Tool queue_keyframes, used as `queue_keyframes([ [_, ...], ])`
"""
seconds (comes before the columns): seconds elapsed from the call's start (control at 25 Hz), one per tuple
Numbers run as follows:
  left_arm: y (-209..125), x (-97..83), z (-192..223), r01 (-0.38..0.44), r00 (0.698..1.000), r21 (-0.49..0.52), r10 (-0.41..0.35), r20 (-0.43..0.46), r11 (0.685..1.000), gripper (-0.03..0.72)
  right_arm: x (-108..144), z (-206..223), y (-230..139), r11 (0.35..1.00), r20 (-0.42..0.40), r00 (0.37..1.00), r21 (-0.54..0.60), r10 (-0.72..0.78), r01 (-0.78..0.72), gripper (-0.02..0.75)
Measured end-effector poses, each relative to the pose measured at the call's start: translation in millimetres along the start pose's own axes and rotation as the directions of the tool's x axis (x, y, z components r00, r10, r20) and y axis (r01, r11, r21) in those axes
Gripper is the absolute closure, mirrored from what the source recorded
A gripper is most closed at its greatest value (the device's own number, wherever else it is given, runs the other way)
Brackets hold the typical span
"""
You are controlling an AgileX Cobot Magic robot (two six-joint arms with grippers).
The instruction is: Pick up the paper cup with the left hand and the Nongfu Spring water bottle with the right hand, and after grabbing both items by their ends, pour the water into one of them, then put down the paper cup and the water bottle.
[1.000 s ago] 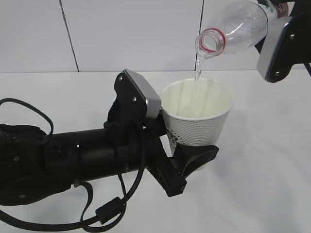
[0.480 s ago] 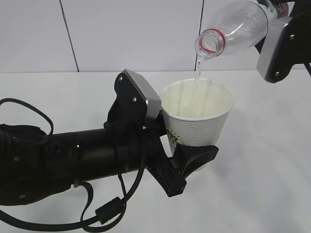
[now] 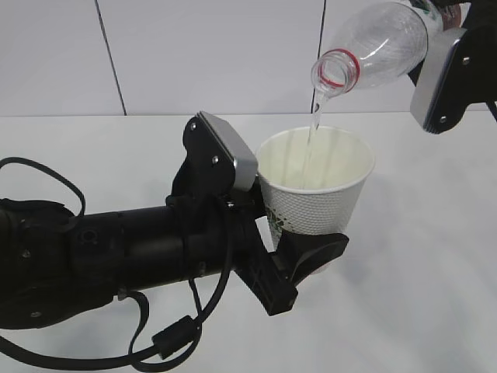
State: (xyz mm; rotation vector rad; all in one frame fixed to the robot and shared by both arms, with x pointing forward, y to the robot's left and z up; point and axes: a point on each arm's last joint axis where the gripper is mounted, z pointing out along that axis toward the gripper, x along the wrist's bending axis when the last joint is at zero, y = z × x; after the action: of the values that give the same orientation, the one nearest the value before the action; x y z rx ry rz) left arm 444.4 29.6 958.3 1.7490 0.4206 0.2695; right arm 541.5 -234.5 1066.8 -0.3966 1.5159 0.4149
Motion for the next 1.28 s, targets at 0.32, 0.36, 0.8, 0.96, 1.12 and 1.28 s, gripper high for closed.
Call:
queue_keyframes([
  [0.32,0.0,0.0,0.0,0.0,1.0,0.0,0.0,0.0,1.0,0.128,-0.1,0.0,0.1,1.0,0.001,1.0,-0.001,-0.002,0.002,0.235],
  [0.36,0.0,0.0,0.0,0.0,1.0,0.0,0.0,0.0,1.0,0.128,-0.1,0.0,0.1,1.0,0.001,1.0,-0.001,-0.002,0.002,0.235],
  [0.8,-0.1,0.0,0.0,0.0,1.0,0.001,0.0,0.0,1.0,0.129,-0.1,0.0,0.1,1.0,0.001,1.0,-0.001,-0.003,0.003,0.235],
  [0.96,-0.1,0.0,0.0,0.0,1.0,0.001,0.0,0.0,1.0,0.129,-0.1,0.0,0.1,1.0,0.001,1.0,-0.001,-0.003,0.003,0.235],
  [1.12,-0.1,0.0,0.0,0.0,1.0,0.001,0.0,0.0,1.0,0.129,-0.2,0.0,0.1,1.0,0.002,1.0,-0.001,-0.003,0.003,0.235],
  [1.28,-0.1,0.0,0.0,0.0,1.0,0.001,0.0,0.0,1.0,0.129,-0.3,0.0,0.2,1.0,0.003,1.0,-0.002,-0.003,0.003,0.235],
])
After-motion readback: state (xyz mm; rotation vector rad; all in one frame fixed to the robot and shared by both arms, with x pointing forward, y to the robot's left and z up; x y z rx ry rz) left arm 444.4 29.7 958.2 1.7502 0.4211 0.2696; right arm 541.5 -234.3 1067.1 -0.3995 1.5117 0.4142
